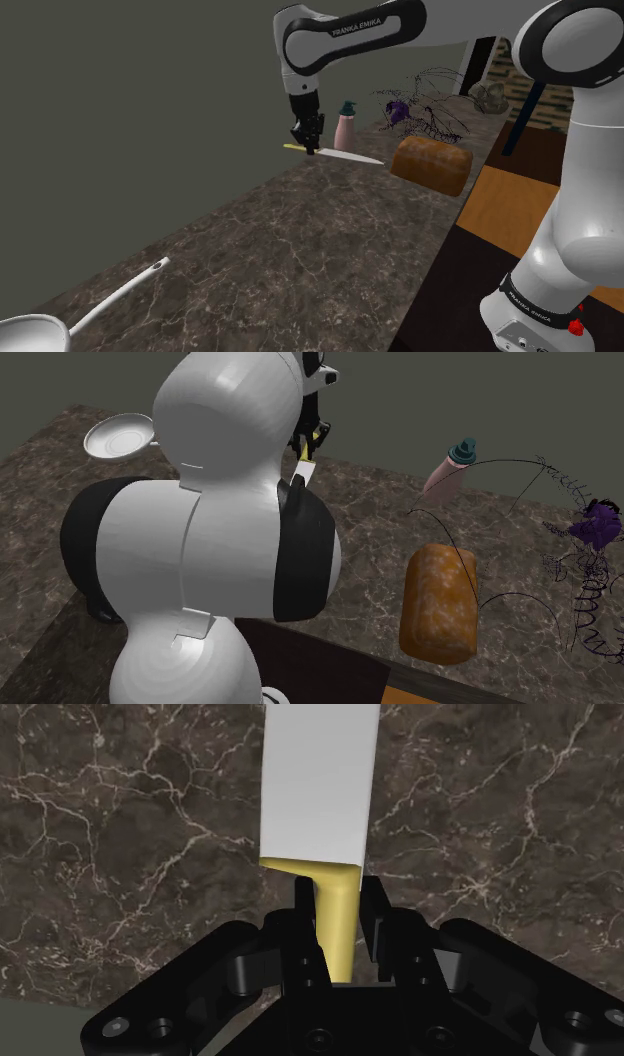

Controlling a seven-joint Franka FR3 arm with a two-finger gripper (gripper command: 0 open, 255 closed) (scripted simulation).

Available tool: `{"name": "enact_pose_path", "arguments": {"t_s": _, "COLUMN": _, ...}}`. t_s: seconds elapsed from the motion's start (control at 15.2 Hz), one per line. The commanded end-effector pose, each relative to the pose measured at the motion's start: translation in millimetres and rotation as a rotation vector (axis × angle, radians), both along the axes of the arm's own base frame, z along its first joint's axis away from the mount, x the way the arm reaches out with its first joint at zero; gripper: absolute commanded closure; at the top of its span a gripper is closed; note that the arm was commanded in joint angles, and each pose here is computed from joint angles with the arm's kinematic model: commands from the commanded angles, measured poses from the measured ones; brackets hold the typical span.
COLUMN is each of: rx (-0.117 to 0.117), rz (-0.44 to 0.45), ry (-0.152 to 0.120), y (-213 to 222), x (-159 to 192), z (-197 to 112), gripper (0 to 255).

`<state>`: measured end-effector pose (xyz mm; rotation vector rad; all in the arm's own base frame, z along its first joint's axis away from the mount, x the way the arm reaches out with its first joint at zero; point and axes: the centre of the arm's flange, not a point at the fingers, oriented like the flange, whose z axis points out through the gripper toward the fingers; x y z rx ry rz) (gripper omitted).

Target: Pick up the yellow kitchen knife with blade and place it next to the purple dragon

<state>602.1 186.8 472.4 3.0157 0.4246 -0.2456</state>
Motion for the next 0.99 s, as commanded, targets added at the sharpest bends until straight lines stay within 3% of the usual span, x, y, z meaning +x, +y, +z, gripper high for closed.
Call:
{"name": "enact_pose_path", "arguments": {"t_s": 0.0, "rx": 0.000, "rz": 0.000, "ry": 0.001, "y": 0.3, "x": -0.8, "z": 10.0, "gripper": 255}}
{"name": "enact_pose_path", "arguments": {"t_s": 0.92, "rx": 0.000, "rz": 0.000, "ry": 0.001, "y": 0.3, "x": -0.8, "z": 84.0, "gripper": 255}}
